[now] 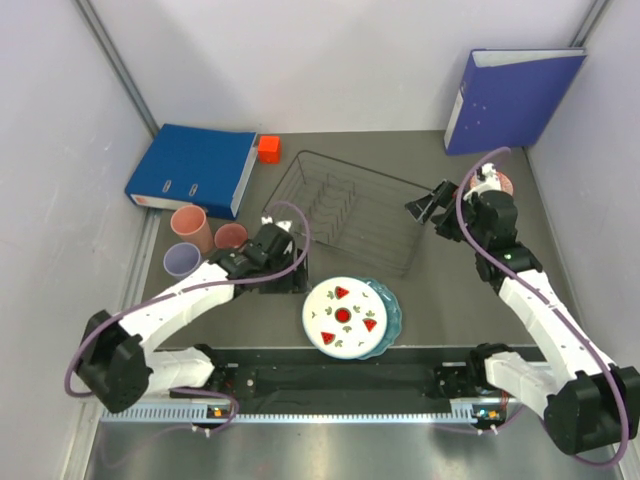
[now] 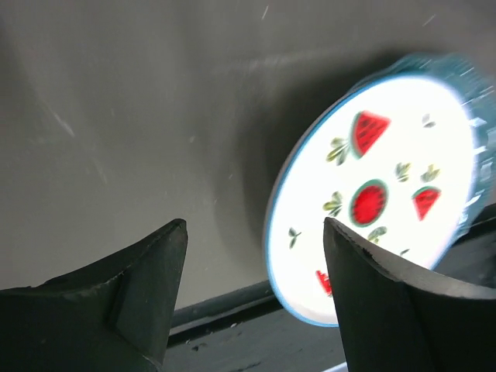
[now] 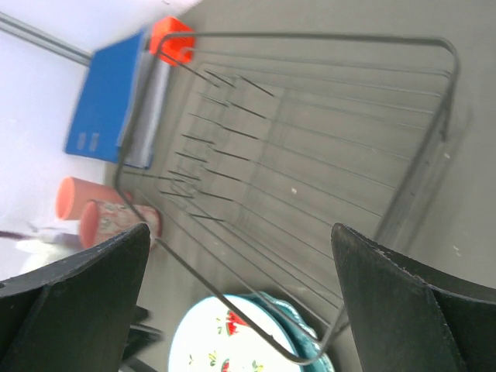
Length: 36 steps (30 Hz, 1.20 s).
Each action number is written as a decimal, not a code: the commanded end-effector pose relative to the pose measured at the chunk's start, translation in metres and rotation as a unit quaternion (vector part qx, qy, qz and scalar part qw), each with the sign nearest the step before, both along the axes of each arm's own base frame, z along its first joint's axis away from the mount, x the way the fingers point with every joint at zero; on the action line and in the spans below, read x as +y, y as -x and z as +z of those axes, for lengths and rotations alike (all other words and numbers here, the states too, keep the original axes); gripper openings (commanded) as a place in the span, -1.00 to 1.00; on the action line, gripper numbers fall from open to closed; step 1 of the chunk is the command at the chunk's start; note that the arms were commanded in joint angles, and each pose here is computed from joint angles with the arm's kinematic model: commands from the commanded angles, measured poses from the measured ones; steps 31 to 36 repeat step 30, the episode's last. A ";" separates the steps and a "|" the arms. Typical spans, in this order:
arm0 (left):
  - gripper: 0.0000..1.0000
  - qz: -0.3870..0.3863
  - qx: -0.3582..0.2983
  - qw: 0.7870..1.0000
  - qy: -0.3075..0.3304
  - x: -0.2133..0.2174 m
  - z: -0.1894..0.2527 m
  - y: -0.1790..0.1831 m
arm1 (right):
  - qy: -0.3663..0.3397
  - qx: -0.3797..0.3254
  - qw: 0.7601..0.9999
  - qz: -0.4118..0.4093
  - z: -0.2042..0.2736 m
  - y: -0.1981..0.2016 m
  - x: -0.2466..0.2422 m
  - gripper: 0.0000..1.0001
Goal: Unload the mixed dishes from the dish rack
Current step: Reset both arms
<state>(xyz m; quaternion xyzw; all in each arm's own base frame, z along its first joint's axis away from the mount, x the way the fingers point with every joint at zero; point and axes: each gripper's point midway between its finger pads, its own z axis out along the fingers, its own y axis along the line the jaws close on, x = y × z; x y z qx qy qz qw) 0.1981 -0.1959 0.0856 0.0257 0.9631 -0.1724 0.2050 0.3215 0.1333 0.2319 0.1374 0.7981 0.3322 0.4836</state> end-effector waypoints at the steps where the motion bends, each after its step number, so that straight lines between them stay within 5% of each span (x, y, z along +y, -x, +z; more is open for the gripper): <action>1: 0.52 0.029 -0.093 0.995 0.024 -0.004 0.060 -0.032 | 0.038 -0.004 0.999 -0.012 0.010 -0.007 -0.008 0.99; 7: 0.54 0.046 -0.171 0.983 0.039 -0.007 0.111 -0.060 | 0.106 0.012 0.993 -0.057 0.002 -0.013 -0.031 0.99; 12: 0.45 0.053 -0.265 0.957 0.109 -0.022 0.155 -0.083 | 0.085 -0.063 0.989 -0.100 0.033 -0.003 -0.042 0.99; 23: 0.54 0.060 -0.256 0.965 0.016 -0.026 0.130 -0.099 | 0.168 -0.152 0.967 -0.113 0.079 0.014 -0.019 0.99; 36: 0.57 0.048 -0.278 0.959 0.009 -0.024 0.144 -0.102 | 0.198 -0.190 0.957 -0.097 0.096 0.019 0.009 0.99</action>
